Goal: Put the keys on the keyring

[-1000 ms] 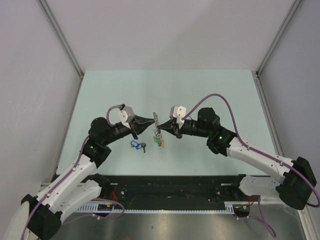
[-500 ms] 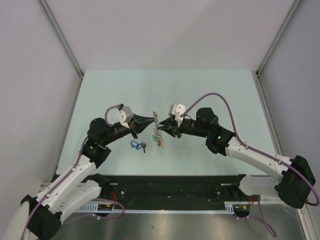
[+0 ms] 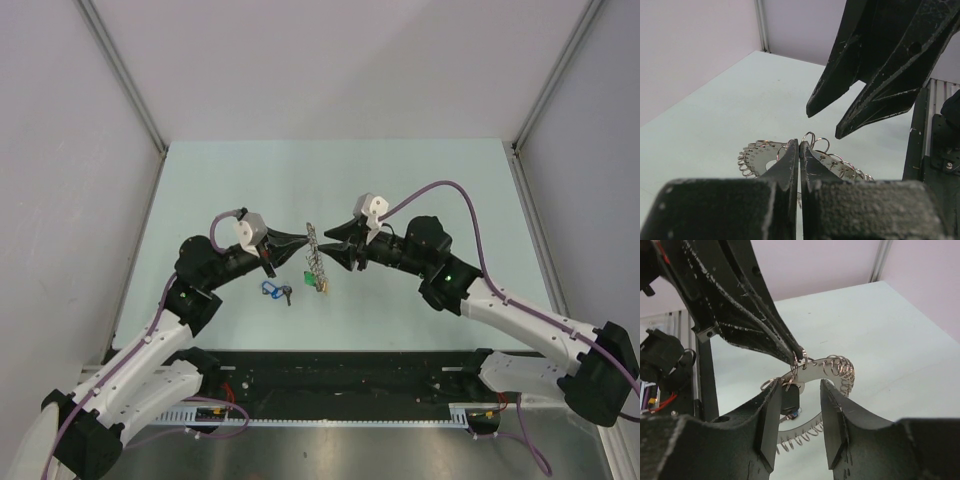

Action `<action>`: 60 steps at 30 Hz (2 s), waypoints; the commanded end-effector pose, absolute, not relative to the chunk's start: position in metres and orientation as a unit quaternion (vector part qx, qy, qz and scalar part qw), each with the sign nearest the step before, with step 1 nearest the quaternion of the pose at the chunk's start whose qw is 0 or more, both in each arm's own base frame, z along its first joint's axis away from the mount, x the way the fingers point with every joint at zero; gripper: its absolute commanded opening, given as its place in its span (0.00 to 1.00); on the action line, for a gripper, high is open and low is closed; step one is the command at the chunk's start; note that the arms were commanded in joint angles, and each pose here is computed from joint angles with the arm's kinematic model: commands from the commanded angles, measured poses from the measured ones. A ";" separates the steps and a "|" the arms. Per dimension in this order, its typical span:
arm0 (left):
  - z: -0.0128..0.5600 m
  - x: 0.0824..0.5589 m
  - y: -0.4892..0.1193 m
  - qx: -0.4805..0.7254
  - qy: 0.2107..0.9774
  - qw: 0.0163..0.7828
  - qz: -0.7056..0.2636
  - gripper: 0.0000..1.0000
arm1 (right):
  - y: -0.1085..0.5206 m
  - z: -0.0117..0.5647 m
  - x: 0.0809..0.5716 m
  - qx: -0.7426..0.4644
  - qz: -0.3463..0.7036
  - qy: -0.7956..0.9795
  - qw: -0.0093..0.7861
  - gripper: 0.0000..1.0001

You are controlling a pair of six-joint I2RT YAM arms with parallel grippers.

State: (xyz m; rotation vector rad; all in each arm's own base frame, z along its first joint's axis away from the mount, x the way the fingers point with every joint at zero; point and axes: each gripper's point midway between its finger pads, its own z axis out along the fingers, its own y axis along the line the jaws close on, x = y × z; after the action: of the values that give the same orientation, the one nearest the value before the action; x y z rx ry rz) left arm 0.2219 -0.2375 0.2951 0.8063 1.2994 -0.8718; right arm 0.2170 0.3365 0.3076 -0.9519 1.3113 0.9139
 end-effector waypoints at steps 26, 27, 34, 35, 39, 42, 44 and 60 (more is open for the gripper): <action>0.324 0.227 -0.231 0.335 0.543 0.677 -0.366 0.00 | 0.352 0.323 0.229 -0.332 0.457 0.580 0.587 0.34; 0.324 0.228 -0.231 0.334 0.544 0.677 -0.366 0.00 | 0.352 0.323 0.229 -0.332 0.457 0.579 0.587 0.35; 0.323 0.230 -0.230 0.330 0.548 0.677 -0.364 0.00 | 0.354 0.320 0.229 -0.336 0.458 0.580 0.585 0.36; 0.322 0.230 -0.230 0.330 0.548 0.676 -0.365 0.00 | 0.354 0.319 0.230 -0.336 0.458 0.581 0.584 0.36; 0.322 0.231 -0.229 0.327 0.550 0.677 -0.363 0.00 | 0.355 0.318 0.230 -0.339 0.460 0.580 0.581 0.36; 0.323 0.231 -0.230 0.327 0.549 0.678 -0.364 0.00 | 0.357 0.315 0.231 -0.340 0.460 0.582 0.578 0.35; 0.323 0.231 -0.230 0.327 0.549 0.678 -0.364 0.00 | 0.358 0.313 0.231 -0.341 0.460 0.583 0.577 0.33; 0.325 0.231 -0.226 0.316 0.549 0.685 -0.361 0.00 | 0.357 0.313 0.229 -0.358 0.453 0.574 0.581 0.00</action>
State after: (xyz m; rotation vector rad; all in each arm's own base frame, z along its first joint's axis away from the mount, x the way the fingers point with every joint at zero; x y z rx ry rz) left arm 0.2331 -0.2306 0.2955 0.7426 1.3252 -0.8196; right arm 0.2290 0.3570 0.2925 -0.8218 1.4208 1.0722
